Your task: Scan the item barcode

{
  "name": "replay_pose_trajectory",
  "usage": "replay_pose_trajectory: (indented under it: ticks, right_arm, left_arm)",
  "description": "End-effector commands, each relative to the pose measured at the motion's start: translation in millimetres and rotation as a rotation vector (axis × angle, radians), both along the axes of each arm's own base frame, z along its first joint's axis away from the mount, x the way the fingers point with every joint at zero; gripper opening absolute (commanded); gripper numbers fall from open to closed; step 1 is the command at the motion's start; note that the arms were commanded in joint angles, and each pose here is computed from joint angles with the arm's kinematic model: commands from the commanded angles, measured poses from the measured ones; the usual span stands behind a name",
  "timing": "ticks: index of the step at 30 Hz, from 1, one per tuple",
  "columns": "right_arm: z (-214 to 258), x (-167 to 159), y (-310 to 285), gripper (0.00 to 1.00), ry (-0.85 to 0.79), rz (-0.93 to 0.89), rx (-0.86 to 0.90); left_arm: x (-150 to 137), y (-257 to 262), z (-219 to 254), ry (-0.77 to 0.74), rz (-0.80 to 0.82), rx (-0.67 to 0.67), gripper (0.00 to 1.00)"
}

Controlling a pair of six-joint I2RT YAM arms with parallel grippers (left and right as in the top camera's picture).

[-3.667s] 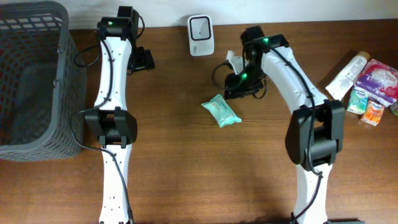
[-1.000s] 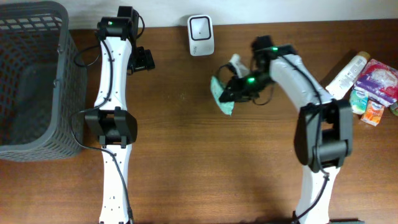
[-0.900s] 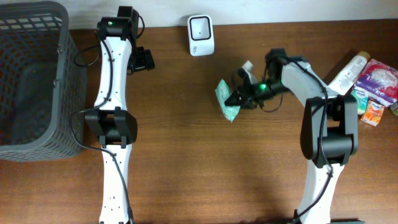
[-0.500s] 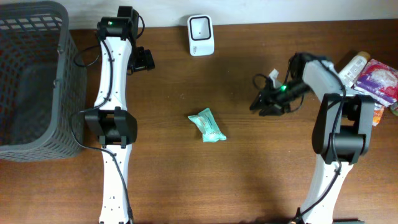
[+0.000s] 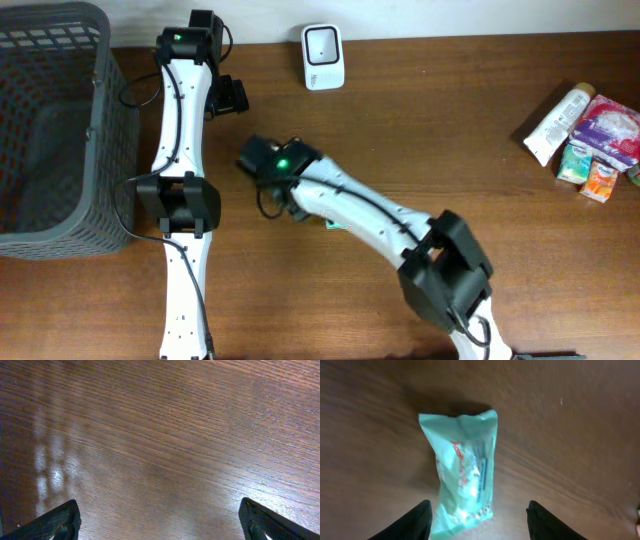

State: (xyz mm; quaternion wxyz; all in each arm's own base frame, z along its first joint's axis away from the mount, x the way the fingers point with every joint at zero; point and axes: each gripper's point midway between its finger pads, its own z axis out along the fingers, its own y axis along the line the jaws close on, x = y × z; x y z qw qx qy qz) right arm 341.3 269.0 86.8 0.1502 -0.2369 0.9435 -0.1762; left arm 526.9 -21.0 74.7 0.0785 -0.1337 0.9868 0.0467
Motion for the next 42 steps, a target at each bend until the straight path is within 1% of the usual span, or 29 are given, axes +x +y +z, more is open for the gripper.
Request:
replay_pose_trajectory:
  ticks: [1,3,5,7,9,13,16,20,22,23,30,36,38,39,40,42]
  right_arm:
    - [-28.3,-5.1,1.1,0.58,-0.044,0.003,-0.086]
    - [-48.7,-12.0,7.0,0.58,-0.03,0.026,-0.106]
    - [-61.3,-14.6,3.8,0.58,-0.02,0.011,-0.116]
    - [-71.8,-16.5,-0.2,0.54,-0.014,0.01,-0.125]
    - [-84.2,-19.4,-5.9,0.54,0.004,0.009,-0.15]
    - [-103.4,-9.0,-32.9,0.54,0.03,-0.028,-0.178]
    - [-98.6,6.2,-53.3,0.53,0.061,-0.011,-0.212]
    - [-53.9,27.9,-55.8,0.53,-0.051,0.003,-0.321]
    - [-35.8,32.2,-55.9,0.53,-0.063,0.005,-0.343]
    - [-33.9,32.3,-56.7,0.54,-0.06,0.004,-0.347]
    - [-55.7,27.3,-66.3,0.54,-0.043,-0.002,-0.362]
    - [-82.2,31.9,-112.1,0.54,0.009,-0.097,-0.366]
    - [-93.1,30.0,-114.1,0.47,0.062,-0.105,-0.314]
    - [-96.6,30.6,-111.5,0.4,0.072,-0.113,-0.281]
    - [-103.8,28.7,-105.0,0.29,0.115,-0.101,-0.223]
    - [-109.4,25.8,-99.0,0.22,0.176,-0.1,-0.148]
  left_arm:
    - [0.8,1.9,16.6,-0.033,0.012,0.007,0.99]
    - [0.8,1.8,16.6,-0.033,0.012,0.007,0.99]
    - [0.8,1.8,16.6,-0.033,0.012,0.007,0.99]
    - [0.8,1.8,16.6,-0.033,0.012,0.007,0.99]
    - [0.8,1.8,16.6,-0.033,0.012,0.007,0.99]
    - [0.8,1.8,16.6,-0.033,0.012,0.007,0.99]
    - [0.8,1.8,16.6,-0.033,0.012,0.007,0.99]
    - [0.8,1.8,16.6,-0.033,0.012,0.007,0.99]
    - [0.8,1.8,16.6,-0.033,0.012,0.007,0.99]
    - [0.8,1.9,16.6,-0.033,0.012,0.007,0.99]
    - [0.8,1.8,16.6,-0.033,0.012,0.007,0.99]
    - [0.8,1.8,16.6,-0.033,0.012,0.007,0.99]
    - [0.8,1.8,16.6,-0.033,0.012,0.007,0.99]
    - [0.8,1.9,16.6,-0.033,0.012,0.007,0.99]
    - [0.8,2.0,16.6,-0.033,0.012,0.007,0.99]
    - [0.8,2.0,16.6,-0.033,0.012,0.007,0.99]
